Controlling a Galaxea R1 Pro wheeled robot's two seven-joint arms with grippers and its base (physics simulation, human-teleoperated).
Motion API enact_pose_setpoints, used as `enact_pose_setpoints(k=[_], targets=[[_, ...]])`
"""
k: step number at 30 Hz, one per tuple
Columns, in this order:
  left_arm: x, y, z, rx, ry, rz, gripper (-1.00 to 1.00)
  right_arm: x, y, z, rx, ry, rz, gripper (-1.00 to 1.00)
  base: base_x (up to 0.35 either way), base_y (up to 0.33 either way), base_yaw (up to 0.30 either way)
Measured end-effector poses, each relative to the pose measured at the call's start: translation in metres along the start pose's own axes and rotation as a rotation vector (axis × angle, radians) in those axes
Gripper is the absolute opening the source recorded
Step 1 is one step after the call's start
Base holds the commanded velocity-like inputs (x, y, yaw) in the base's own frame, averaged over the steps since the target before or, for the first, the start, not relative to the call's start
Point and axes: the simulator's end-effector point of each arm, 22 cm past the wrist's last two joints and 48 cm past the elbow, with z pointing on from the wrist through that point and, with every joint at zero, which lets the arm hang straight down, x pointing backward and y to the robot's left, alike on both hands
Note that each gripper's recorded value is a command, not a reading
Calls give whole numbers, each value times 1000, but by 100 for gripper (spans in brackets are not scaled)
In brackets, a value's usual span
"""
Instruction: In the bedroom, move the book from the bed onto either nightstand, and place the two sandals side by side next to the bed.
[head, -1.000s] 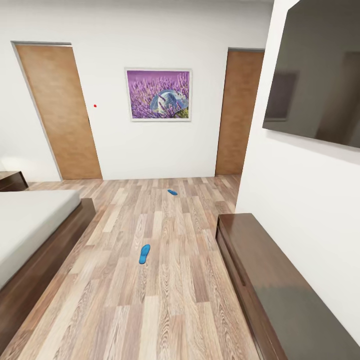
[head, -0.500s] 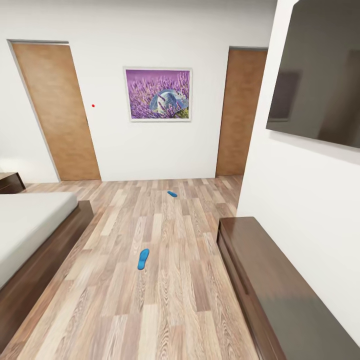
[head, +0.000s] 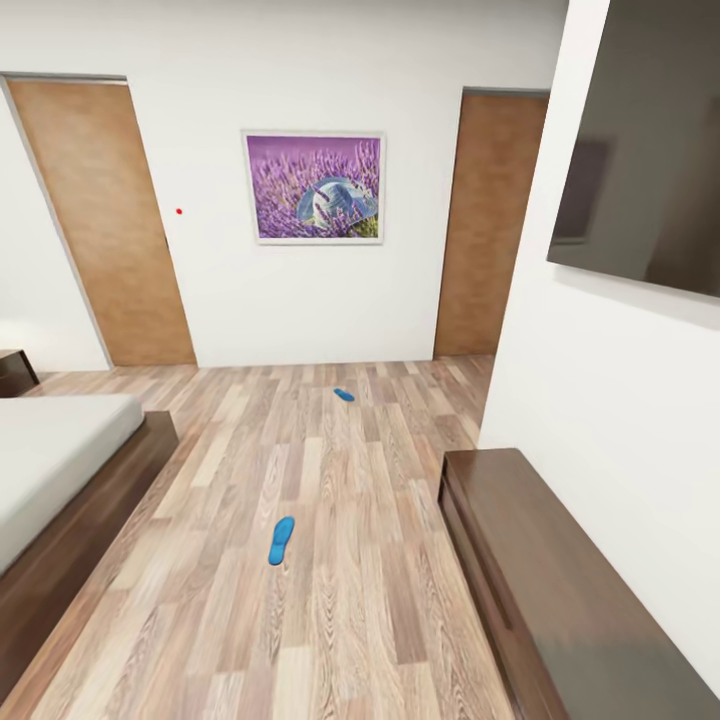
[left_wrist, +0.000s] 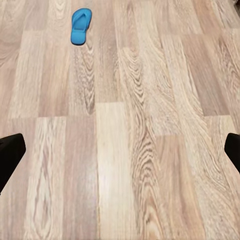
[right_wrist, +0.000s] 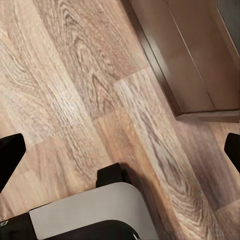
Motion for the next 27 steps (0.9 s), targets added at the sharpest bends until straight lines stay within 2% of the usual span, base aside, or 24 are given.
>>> enact_pose_setpoints(k=[14, 27], targets=[[0, 0, 0, 0, -1, 0, 100, 0, 0, 0, 0, 0, 0, 100, 283, 0, 0], [-1, 0, 0, 0, -2, 0, 100, 0, 0, 0, 0, 0, 0, 100, 95, 0, 0]])
